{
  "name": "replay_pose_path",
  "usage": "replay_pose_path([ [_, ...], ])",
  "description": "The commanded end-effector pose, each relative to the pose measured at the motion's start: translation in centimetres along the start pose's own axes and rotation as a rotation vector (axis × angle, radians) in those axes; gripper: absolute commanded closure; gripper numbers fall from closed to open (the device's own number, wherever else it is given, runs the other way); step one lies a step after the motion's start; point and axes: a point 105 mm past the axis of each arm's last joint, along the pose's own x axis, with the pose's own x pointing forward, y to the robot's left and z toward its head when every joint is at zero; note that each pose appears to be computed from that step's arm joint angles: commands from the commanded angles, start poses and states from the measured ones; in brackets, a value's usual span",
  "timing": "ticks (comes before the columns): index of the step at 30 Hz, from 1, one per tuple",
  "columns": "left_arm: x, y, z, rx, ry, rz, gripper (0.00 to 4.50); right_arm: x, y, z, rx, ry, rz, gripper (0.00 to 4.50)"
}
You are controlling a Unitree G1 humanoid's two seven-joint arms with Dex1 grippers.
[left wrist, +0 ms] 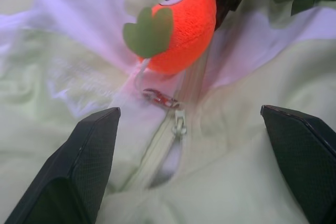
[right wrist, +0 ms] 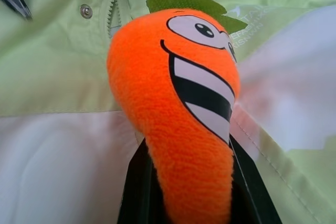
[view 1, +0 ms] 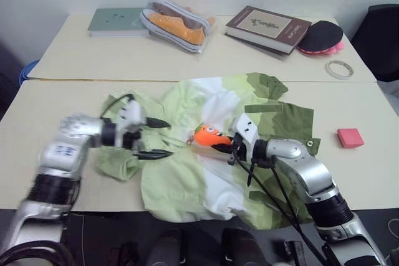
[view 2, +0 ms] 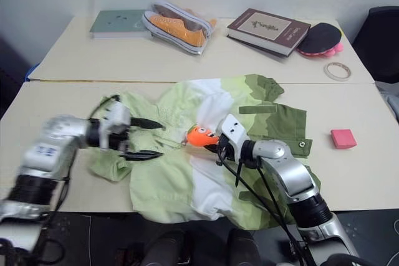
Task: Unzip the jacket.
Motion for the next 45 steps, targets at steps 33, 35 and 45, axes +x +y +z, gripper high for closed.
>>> replay_pose_path([
  [33,1.5,-1.5,-11.0,-0.222,0.172,0.165,0.00,-35.6,-13.9,-4.8,0.179,0.317,-1.159,4.34],
  [35,1.6,-1.1,-9.4,-0.242,0.066,0.185,0.00,-33.2,-13.1,-5.0,0.222,0.302,-1.051,4.34],
  [45,-4.3,0.5,0.5,-0.163,-0.270,0.249,0.00,-30.2,-11.6,1.9,-0.158,0.085,-0.928,0.94],
])
